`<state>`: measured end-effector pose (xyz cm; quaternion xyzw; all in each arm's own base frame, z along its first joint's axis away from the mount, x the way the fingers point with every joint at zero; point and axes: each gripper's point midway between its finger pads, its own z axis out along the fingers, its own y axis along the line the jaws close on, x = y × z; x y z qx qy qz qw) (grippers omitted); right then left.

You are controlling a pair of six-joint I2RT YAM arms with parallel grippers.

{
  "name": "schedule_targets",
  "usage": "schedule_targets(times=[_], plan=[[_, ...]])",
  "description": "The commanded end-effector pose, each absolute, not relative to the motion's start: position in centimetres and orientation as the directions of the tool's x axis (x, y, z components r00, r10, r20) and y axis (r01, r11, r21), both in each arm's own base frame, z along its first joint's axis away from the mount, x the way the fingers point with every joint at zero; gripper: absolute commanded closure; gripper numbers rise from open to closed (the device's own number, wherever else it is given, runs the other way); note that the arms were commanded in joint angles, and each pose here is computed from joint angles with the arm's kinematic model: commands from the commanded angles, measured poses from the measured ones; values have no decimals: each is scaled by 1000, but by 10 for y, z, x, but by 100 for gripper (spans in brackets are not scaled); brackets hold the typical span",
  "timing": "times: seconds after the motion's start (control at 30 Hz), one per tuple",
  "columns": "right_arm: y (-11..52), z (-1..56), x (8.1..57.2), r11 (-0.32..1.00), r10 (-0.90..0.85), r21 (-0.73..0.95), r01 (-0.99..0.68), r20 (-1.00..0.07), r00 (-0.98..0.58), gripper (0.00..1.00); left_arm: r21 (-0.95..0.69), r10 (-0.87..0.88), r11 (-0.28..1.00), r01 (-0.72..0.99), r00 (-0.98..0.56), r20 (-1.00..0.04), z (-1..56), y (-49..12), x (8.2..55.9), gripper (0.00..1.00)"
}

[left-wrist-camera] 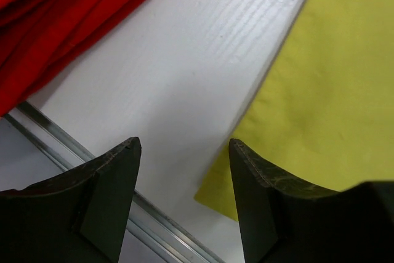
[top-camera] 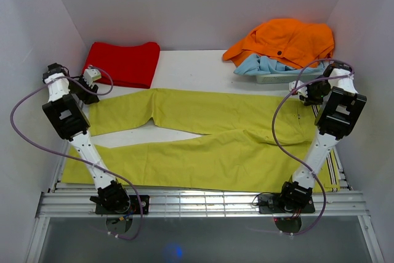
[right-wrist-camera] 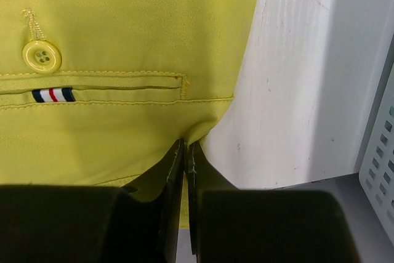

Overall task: Fold and stack the trousers
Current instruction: Fold the trousers

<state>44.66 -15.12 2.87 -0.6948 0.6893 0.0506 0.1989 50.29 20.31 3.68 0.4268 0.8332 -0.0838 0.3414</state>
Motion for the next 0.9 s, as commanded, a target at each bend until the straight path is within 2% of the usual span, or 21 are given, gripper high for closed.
schedule_targets(times=[0.0,0.2,0.4,0.6,0.8,0.87], plan=[[-156,44,438,37,-943,-215,-976,-331,37,92,139,605,625,768,-364,-708,87,199,480,29],[-152,40,431,29,-943,-207,-978,-329,41,92,136,532,679,721,-356,-768,113,206,480,28],[-154,43,434,25,-947,-219,-975,-319,48,92,43,527,662,748,-424,-736,70,199,461,29],[-154,46,434,21,-948,-229,-973,-312,53,92,12,524,675,738,-468,-712,37,205,473,30],[-157,52,438,15,-953,-253,-967,-295,63,92,-7,575,671,741,-527,-626,-9,203,477,33],[-158,55,439,15,-955,-259,-966,-291,63,92,-23,583,668,744,-542,-605,-18,201,474,41]])
